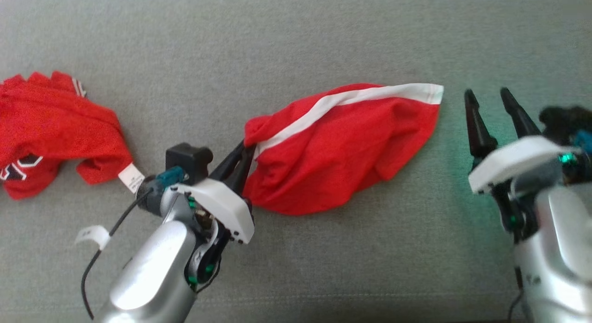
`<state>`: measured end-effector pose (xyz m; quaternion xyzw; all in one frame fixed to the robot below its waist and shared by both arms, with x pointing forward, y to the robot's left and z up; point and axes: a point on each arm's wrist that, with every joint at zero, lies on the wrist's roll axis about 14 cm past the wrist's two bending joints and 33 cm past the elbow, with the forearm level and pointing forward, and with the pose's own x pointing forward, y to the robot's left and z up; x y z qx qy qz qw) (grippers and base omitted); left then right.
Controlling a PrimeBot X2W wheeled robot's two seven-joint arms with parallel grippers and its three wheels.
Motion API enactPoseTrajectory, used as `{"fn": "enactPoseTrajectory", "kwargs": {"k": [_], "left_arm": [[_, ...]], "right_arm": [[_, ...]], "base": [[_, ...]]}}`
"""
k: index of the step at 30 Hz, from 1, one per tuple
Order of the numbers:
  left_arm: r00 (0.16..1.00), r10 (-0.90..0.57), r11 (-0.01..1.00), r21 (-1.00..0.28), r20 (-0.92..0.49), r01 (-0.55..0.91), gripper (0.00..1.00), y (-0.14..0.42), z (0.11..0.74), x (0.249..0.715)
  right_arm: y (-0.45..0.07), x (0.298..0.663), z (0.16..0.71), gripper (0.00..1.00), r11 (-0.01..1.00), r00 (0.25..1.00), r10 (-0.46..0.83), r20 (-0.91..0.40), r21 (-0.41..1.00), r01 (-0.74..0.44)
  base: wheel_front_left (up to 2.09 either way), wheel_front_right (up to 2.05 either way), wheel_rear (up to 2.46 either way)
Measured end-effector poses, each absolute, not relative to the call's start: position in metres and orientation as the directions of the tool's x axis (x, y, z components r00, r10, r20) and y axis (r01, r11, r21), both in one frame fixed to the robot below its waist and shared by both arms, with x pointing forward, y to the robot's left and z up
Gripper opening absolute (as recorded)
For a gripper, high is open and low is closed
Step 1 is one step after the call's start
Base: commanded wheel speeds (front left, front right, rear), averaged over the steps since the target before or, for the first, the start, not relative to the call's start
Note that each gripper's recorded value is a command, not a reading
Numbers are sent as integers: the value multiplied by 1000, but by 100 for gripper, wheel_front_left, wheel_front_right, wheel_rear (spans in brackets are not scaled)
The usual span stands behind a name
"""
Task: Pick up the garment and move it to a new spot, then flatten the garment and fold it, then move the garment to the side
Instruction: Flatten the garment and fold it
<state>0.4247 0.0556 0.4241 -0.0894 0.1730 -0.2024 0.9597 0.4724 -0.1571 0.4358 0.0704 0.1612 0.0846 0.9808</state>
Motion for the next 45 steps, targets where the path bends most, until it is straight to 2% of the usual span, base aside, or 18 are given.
{"fn": "enactPoseTrajectory", "kwargs": {"k": [5, 11, 12, 13, 14, 19, 22, 26, 30, 34, 35, 41, 45], "left_arm": [[865, -411, 906, -237, -288, 352, 0, 58, 421, 435], [868, -399, 911, -235, -294, 339, 0, 60, 414, 440], [869, -400, 911, -235, -292, 340, 0, 60, 414, 441], [869, -401, 910, -234, -289, 342, 0, 60, 414, 442], [871, -400, 911, -233, -286, 341, 0, 61, 414, 442], [887, -394, 912, -224, -242, 344, 0, 62, 423, 445], [903, -385, 915, -203, -191, 347, 0, 64, 439, 452], [926, -369, 923, -152, -81, 354, 0, 71, 480, 469], [931, -364, 922, -128, 42, 366, 0, 70, 531, 478], [925, -353, 926, -86, 141, 367, 0, 75, 577, 480], [925, -353, 926, -86, 141, 367, 0, 75, 577, 480], [878, -365, 920, -22, 310, 390, 0, 74, 658, 471], [841, -374, 916, 14, 392, 401, 0, 72, 701, 456]], "right_arm": [[-140, 492, 408, 100, 966, 883, 253, -396, 159, -205], [-123, 490, 368, 100, 952, 790, 304, -532, 148, -267], [-121, 491, 366, 67, 951, 786, 309, -535, 153, -269], [-121, 493, 366, 24, 950, 785, 311, -536, 151, -274], [-123, 495, 367, 0, 950, 784, 310, -537, 147, -275], [-130, 501, 380, 0, 954, 826, 299, -478, 131, -269], [-135, 508, 404, 0, 956, 871, 295, -393, 118, -270], [-138, 523, 461, 0, 955, 931, 295, -215, 93, -281], [-142, 527, 530, 0, 956, 958, 286, -14, 67, -285], [-149, 518, 600, 0, 961, 947, 269, 178, 18, -277], [-149, 518, 600, 0, 961, 947, 269, 178, 18, -277], [-165, 483, 687, 0, 972, 890, 230, 394, -54, -228], [-175, 457, 726, 0, 979, 859, 204, 470, -83, -187]], "base": [[0, 0, 0], [0, 0, 0], [0, 0, 0], [0, 0, 0], [0, 0, 0], [0, 0, 0], [0, 0, 0], [0, 0, 0], [0, 0, 0], [0, 0, 0], [0, 0, 0], [0, 0, 0], [0, 0, 0]]}}
